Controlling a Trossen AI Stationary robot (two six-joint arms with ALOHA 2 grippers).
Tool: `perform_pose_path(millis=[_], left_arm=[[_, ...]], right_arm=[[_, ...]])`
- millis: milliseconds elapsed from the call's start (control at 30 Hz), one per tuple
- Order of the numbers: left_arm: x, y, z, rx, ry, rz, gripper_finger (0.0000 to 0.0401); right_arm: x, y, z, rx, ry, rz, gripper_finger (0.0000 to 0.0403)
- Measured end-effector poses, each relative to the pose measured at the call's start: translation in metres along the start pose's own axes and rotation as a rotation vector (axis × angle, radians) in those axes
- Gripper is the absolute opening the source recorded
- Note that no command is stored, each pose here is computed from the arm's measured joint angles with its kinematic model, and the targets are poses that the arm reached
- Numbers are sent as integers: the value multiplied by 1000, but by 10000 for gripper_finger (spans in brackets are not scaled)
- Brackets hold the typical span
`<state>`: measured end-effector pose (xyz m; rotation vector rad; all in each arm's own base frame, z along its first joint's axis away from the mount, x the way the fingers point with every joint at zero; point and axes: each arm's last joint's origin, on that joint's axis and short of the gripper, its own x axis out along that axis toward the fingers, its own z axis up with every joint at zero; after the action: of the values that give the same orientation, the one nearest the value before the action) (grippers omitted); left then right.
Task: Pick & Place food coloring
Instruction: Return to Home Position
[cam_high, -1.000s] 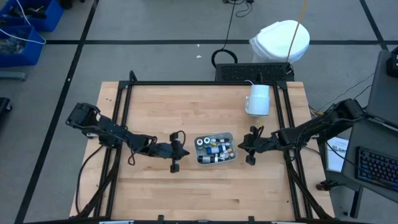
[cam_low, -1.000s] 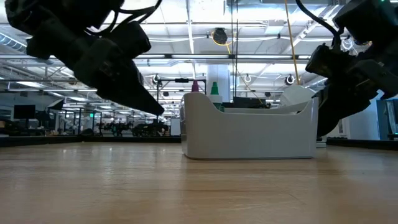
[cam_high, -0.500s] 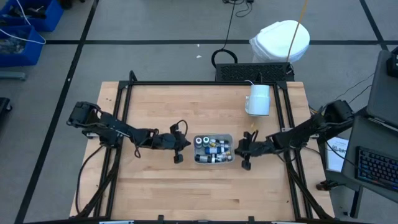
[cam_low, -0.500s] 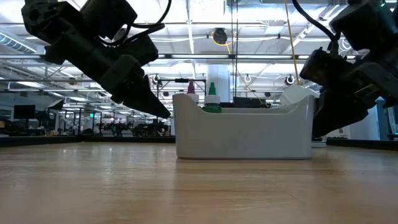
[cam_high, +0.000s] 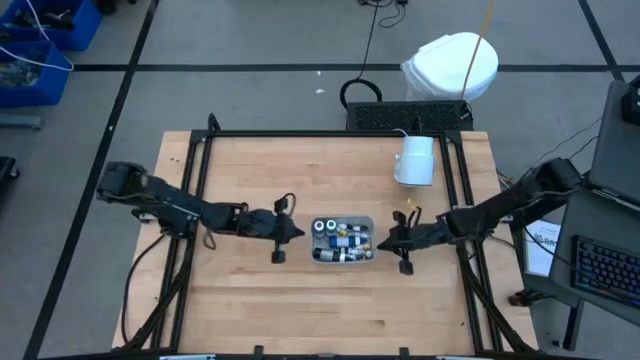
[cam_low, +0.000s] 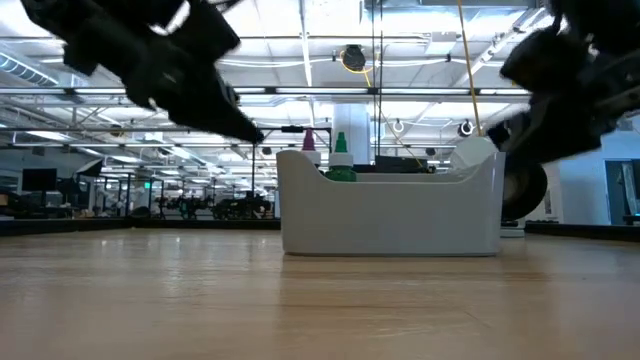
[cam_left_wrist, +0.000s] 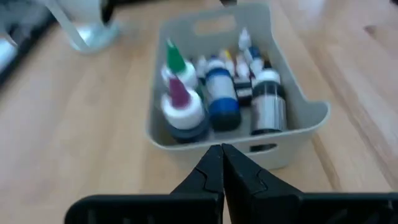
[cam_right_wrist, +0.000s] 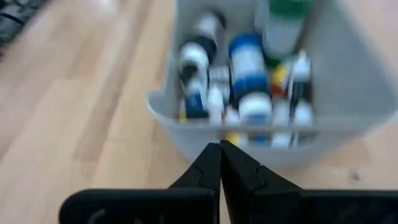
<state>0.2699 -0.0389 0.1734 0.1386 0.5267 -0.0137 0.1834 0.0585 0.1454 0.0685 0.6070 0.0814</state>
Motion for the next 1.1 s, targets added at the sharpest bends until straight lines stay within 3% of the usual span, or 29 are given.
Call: perform_pose_path(millis=[100, 233, 467, 567, 700, 867, 1100], left_arm=[[-27, 6, 10, 69, -67, 31, 4], [-62, 13, 16, 125, -279, 27, 4], [-96, 24, -10, 199, -403, 44, 4], [-106, 28, -23, 230, -460, 52, 2], [-116, 37, -30, 265, -591, 62, 3], [-125, 50, -35, 213, -569, 112, 3], [-147, 48, -42, 213, -576, 92, 2]], right_arm=[[-15, 0, 11, -106, -91, 20, 0], [-33, -7, 25, -189, -215, 84, 0], [-56, -30, 34, -217, -334, 73, 0], [-63, -38, 33, -207, -443, 100, 0], [-66, -54, 29, -126, -474, 46, 0], [-68, -63, 19, -78, -474, 95, 0], [-77, -61, 6, -27, -517, 69, 0]])
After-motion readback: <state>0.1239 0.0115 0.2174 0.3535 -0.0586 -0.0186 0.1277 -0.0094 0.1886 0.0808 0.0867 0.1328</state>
